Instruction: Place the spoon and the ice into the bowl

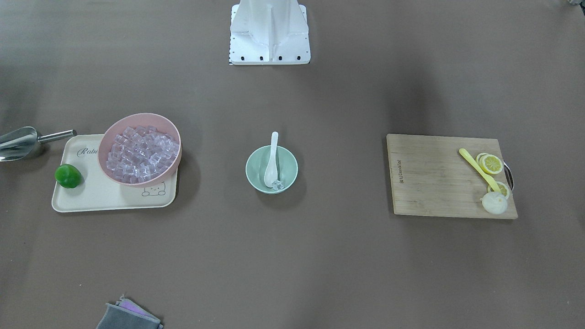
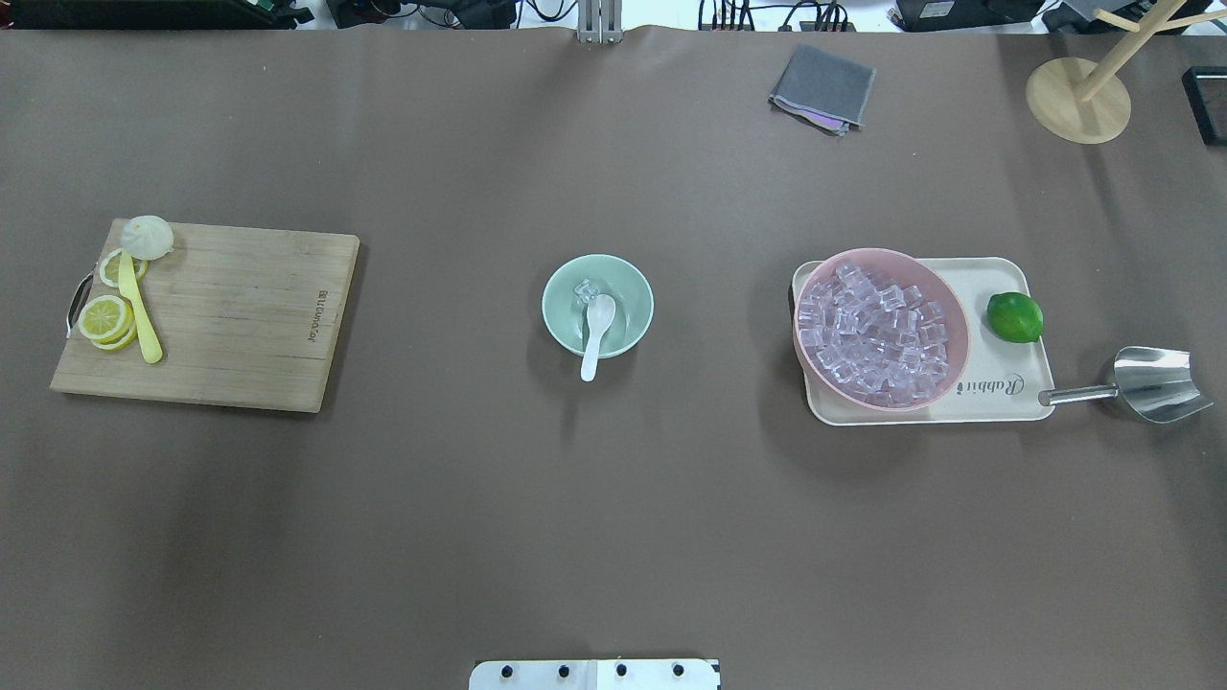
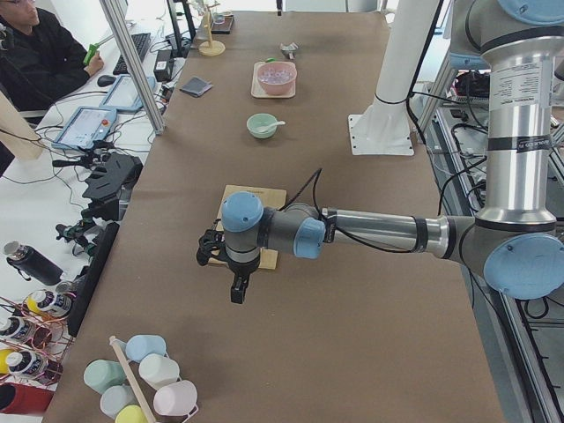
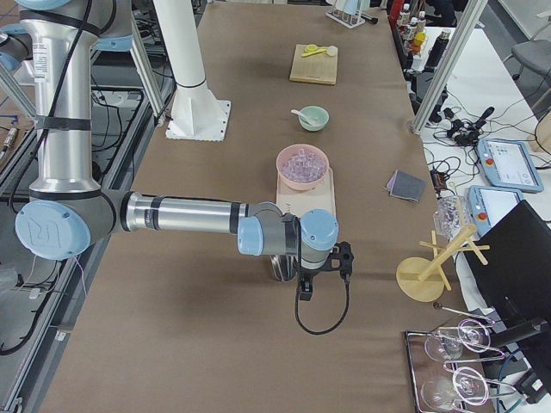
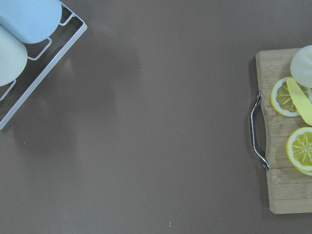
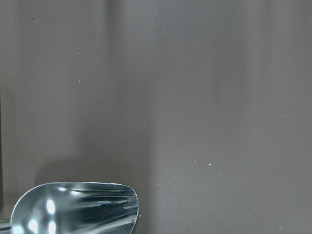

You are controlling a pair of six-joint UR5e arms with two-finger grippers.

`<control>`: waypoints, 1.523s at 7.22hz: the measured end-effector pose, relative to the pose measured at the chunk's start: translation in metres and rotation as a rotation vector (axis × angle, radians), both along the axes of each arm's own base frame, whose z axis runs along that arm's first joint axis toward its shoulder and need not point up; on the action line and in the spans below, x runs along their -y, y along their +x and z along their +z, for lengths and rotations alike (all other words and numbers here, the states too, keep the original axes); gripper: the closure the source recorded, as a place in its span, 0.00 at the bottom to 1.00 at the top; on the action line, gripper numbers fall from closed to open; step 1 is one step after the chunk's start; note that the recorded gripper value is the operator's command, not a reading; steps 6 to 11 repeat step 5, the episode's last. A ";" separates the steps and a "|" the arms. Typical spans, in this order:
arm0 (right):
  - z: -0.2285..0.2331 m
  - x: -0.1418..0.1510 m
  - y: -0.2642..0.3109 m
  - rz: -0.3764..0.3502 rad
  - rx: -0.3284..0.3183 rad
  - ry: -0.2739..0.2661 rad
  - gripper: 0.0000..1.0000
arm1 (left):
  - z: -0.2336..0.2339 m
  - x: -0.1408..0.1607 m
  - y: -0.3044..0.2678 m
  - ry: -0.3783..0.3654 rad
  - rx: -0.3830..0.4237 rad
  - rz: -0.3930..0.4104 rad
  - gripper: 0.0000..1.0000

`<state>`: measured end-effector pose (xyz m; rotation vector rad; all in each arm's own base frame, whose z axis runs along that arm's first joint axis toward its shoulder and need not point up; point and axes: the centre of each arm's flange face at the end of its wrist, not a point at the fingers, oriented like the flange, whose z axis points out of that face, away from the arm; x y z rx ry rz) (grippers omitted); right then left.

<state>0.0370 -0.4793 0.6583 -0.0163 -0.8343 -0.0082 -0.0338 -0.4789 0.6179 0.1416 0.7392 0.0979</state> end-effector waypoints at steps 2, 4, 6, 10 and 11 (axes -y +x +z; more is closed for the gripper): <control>-0.009 0.006 0.002 0.004 -0.006 -0.017 0.00 | 0.003 0.003 0.001 -0.005 0.000 0.001 0.02; -0.011 0.007 0.003 0.005 -0.009 -0.024 0.00 | 0.004 0.004 0.001 -0.005 0.000 0.001 0.02; -0.011 0.007 0.003 0.005 -0.010 -0.025 0.00 | 0.004 0.004 0.001 -0.004 0.000 0.001 0.02; -0.011 0.007 0.003 0.005 -0.010 -0.025 0.00 | 0.004 0.004 0.001 -0.004 0.000 0.001 0.02; -0.011 0.007 0.003 0.005 -0.010 -0.025 0.00 | 0.004 0.004 0.001 -0.004 0.000 0.001 0.02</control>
